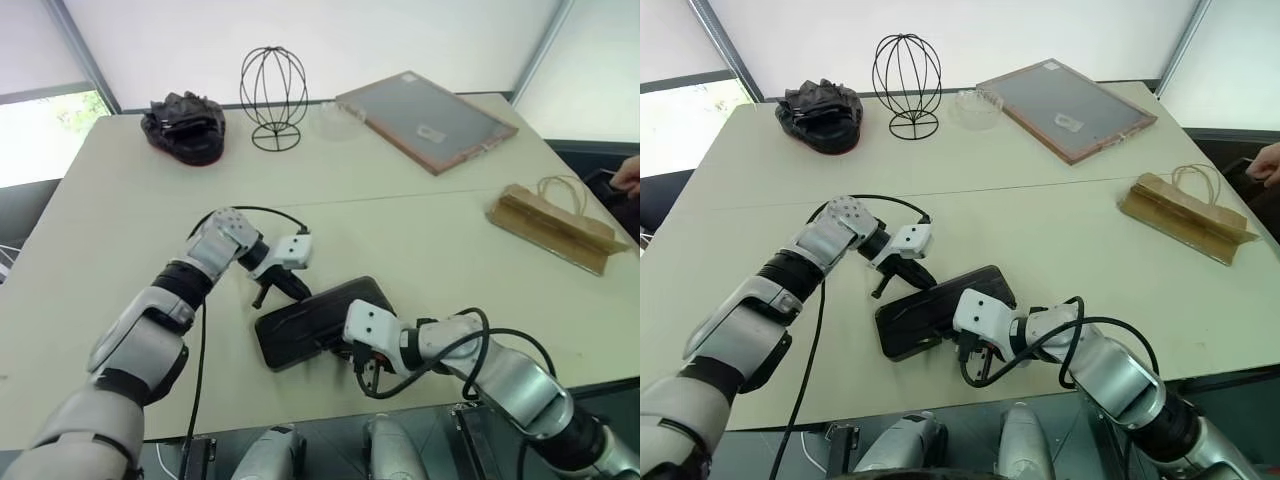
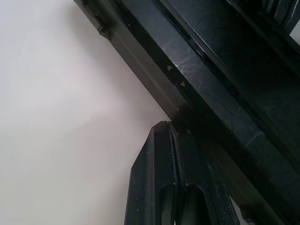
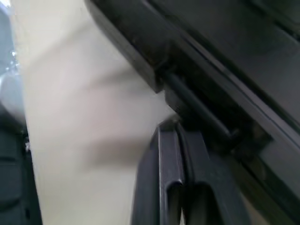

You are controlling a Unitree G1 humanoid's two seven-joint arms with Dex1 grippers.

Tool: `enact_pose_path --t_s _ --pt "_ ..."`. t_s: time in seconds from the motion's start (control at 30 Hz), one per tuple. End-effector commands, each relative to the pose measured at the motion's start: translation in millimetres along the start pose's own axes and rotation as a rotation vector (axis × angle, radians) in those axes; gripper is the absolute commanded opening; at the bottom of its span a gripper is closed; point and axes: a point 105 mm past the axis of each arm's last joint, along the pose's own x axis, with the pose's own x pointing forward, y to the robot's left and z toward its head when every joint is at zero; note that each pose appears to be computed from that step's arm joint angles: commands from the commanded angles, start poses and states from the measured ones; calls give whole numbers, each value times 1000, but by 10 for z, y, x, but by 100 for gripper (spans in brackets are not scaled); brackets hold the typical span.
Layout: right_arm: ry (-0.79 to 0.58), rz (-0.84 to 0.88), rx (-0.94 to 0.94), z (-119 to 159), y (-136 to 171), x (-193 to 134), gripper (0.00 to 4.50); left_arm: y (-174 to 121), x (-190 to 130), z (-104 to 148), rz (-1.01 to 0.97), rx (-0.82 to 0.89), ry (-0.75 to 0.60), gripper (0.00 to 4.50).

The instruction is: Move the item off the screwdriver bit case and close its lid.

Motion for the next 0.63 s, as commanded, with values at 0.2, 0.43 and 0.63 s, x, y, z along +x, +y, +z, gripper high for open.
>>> enact_pose_path --t_s 0.2,0.43,0.63 --pt "-27 -150 49 104 -185 -177 7 173 330 179 73 85 -92 0" --pt "-144 -28 189 79 242 -654 7 644 -481 251 465 -19 -248 0" --pt "-278 -276 252 87 -252 -1269 7 636 -1202 127 666 -204 -497 0"
